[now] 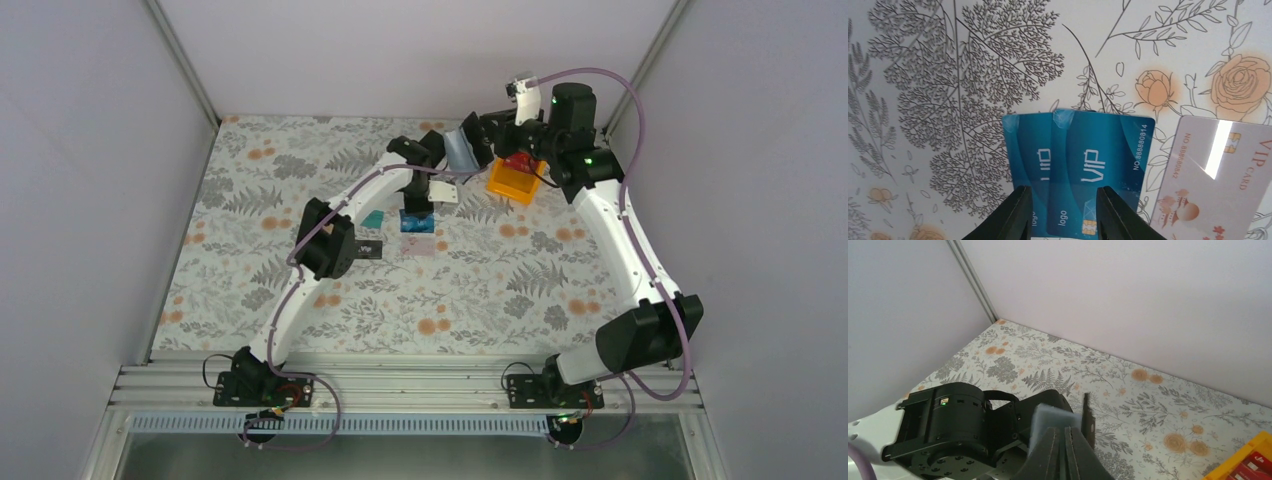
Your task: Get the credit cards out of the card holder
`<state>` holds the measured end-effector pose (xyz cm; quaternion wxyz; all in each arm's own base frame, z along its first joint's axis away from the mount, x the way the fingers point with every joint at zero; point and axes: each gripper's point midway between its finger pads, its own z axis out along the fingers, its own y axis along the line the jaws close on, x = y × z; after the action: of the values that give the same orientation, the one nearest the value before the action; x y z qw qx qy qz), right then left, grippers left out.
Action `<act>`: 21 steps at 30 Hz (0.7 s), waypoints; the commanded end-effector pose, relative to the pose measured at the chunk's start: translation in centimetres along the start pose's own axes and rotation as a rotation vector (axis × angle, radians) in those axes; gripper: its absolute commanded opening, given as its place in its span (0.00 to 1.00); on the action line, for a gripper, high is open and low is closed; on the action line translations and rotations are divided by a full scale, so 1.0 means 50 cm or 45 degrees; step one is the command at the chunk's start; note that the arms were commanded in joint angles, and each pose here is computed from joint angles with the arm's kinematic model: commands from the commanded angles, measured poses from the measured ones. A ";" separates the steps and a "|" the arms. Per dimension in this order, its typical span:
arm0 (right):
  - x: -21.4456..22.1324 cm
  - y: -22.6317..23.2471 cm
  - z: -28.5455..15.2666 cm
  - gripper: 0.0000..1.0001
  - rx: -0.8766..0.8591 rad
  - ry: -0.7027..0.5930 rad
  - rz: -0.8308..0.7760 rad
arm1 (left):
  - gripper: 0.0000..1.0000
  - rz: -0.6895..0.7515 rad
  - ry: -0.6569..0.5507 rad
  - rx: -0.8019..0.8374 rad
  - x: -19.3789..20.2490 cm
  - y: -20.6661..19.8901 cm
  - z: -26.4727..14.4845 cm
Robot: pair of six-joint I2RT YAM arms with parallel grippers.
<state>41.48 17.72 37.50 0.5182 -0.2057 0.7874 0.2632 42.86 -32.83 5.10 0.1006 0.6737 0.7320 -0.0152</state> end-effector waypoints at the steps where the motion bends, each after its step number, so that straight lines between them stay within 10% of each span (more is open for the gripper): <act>1: -0.021 -0.007 -0.015 0.04 0.044 -0.055 -0.013 | 0.35 0.003 -0.080 -0.103 -0.029 0.036 -0.045; 21: 0.016 -0.109 0.013 0.04 0.318 0.036 0.164 | 0.54 -0.068 -0.336 -0.166 -0.025 0.084 -0.219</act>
<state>43.45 15.55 36.42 0.5196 -0.1388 0.8128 0.2237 45.10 -32.46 14.68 0.2168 0.6535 0.7244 -0.0343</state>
